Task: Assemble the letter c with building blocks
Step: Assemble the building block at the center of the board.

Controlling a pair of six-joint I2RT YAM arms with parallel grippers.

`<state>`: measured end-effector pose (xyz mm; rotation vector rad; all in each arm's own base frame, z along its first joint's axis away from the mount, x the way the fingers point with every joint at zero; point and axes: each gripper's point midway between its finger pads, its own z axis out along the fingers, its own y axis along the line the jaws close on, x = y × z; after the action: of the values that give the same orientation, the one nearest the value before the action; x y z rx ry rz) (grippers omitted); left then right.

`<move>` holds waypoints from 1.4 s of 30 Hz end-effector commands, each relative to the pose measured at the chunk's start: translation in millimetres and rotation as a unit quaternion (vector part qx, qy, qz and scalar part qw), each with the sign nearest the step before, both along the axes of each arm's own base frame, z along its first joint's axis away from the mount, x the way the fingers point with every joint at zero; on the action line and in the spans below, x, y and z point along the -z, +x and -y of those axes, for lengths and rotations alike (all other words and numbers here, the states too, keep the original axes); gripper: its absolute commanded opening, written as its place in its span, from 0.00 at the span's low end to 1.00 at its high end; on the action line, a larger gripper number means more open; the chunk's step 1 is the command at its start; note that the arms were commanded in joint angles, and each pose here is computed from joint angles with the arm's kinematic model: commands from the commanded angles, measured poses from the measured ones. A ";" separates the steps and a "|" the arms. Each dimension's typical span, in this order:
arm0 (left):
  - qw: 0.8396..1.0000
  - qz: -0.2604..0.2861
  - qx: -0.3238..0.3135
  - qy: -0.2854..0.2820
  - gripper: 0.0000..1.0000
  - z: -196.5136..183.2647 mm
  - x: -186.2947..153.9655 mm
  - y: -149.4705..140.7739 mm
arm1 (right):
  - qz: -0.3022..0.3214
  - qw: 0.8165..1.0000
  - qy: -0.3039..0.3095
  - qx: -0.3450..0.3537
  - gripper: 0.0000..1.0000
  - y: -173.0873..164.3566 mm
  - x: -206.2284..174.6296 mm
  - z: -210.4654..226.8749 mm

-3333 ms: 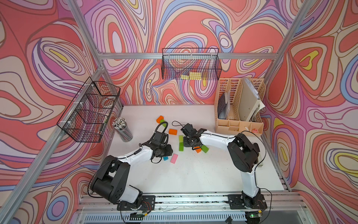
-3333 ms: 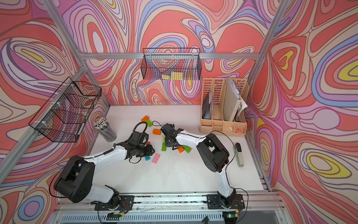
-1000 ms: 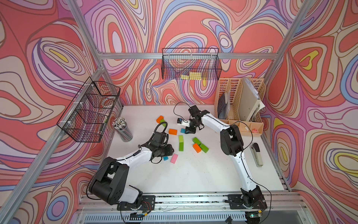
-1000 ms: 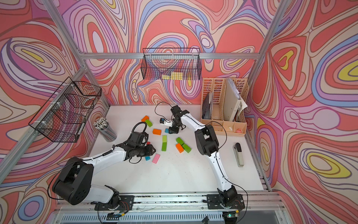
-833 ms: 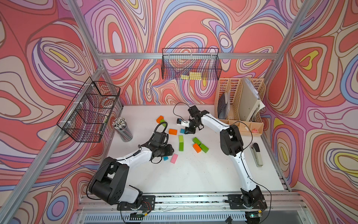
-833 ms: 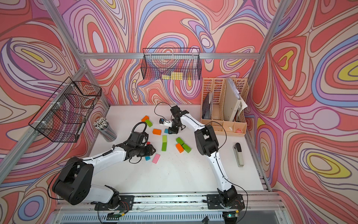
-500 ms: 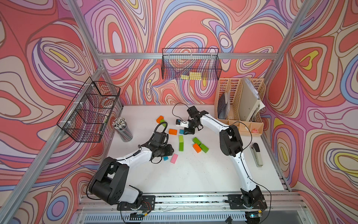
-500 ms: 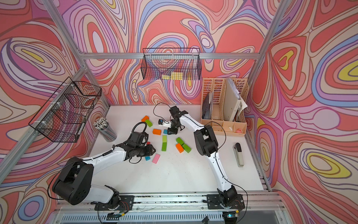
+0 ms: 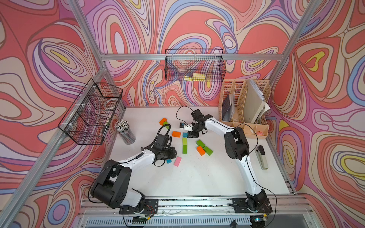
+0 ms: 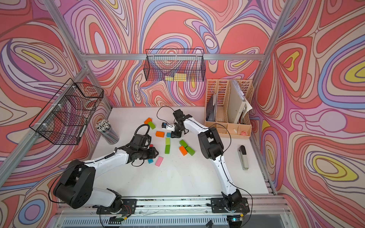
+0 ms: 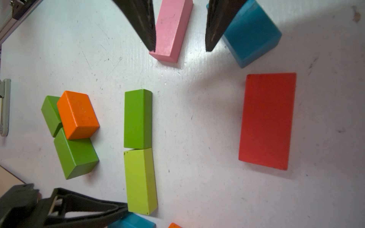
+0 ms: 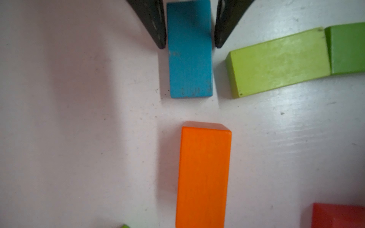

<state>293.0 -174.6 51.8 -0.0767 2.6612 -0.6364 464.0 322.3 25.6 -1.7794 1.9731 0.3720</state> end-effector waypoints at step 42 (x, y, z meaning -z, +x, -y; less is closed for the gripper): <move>1.000 0.009 -0.005 0.012 0.43 -6.0 0.0 1.5 | -0.020 0.999 -0.009 -0.045 0.25 -9.5 6.5 0.7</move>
<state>294.7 -173.2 55.3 -0.0791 2.6465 -0.6271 457.5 319.3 26.8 -1.8761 1.9306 0.3830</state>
